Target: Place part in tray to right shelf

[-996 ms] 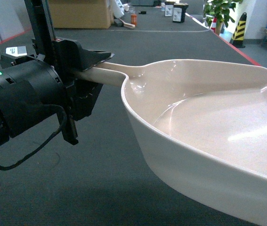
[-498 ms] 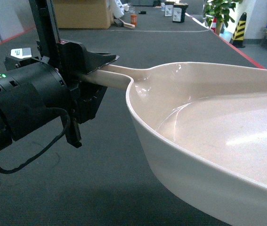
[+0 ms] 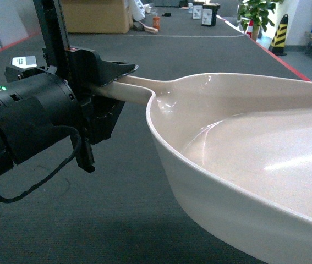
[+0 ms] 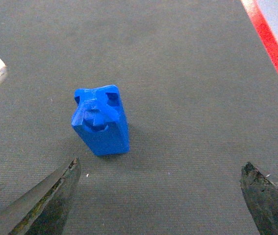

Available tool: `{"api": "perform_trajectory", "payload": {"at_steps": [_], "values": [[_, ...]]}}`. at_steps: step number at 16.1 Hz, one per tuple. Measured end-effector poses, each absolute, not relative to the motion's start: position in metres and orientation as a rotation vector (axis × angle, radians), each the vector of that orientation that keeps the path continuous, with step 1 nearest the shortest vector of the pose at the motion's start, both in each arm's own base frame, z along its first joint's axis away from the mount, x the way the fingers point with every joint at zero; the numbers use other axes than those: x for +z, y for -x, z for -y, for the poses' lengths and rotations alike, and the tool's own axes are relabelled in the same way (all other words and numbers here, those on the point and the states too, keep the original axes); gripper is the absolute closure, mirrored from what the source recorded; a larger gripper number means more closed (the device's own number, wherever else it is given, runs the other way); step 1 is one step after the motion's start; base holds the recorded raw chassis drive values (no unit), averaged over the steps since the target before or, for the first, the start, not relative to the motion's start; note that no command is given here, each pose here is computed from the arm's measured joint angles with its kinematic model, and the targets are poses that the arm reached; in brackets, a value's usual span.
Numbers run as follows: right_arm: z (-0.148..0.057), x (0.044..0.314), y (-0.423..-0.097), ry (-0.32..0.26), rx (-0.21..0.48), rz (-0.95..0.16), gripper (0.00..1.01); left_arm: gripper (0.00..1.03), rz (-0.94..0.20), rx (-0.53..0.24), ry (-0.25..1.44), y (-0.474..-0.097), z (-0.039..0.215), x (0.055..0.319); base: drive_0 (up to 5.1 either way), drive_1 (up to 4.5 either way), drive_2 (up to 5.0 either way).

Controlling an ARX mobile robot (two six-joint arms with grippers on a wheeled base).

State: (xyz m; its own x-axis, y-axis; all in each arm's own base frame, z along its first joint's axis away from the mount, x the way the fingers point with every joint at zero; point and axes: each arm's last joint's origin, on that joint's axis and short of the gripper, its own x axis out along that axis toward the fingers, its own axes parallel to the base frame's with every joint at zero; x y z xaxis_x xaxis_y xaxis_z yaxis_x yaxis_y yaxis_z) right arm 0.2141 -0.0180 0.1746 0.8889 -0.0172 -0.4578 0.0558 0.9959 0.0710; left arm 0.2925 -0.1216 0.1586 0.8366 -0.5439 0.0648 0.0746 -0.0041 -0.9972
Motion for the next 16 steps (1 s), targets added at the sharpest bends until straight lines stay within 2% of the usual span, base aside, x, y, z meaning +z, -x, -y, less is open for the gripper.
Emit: {"api": "perform_trajectory", "payload": {"at_steps": [3, 6, 8, 11, 16], "values": [[0.012, 0.163, -0.256, -0.061, 0.021, -0.546, 0.03, 0.89, -0.391, -0.506, 1.506, -0.293, 0.122, 0.159, 0.0, 0.0, 0.0], [0.001, 0.146, -0.284, -0.027, 0.071, -0.589, 0.03, 0.89, -0.378, -0.493, 1.504, -0.293, 0.12, 0.158, 0.0, 0.0, 0.0], [-0.004, 0.139, -0.304, -0.01, 0.1, -0.586, 0.03, 0.89, -0.386, -0.501, 1.506, -0.293, 0.121, 0.159, 0.0, 0.0, 0.0], [-0.014, 0.132, -0.327, -0.008, 0.188, -0.568, 0.03, 0.89, -0.39, -0.505, 1.505, -0.293, 0.121, 0.159, 0.0, 0.0, 0.0], [-0.016, 0.123, -0.335, 0.002, 0.18, -0.618, 0.04, 0.89, -0.39, -0.504, 1.505, -0.293, 0.121, 0.158, 0.0, 0.0, 0.0]]}}
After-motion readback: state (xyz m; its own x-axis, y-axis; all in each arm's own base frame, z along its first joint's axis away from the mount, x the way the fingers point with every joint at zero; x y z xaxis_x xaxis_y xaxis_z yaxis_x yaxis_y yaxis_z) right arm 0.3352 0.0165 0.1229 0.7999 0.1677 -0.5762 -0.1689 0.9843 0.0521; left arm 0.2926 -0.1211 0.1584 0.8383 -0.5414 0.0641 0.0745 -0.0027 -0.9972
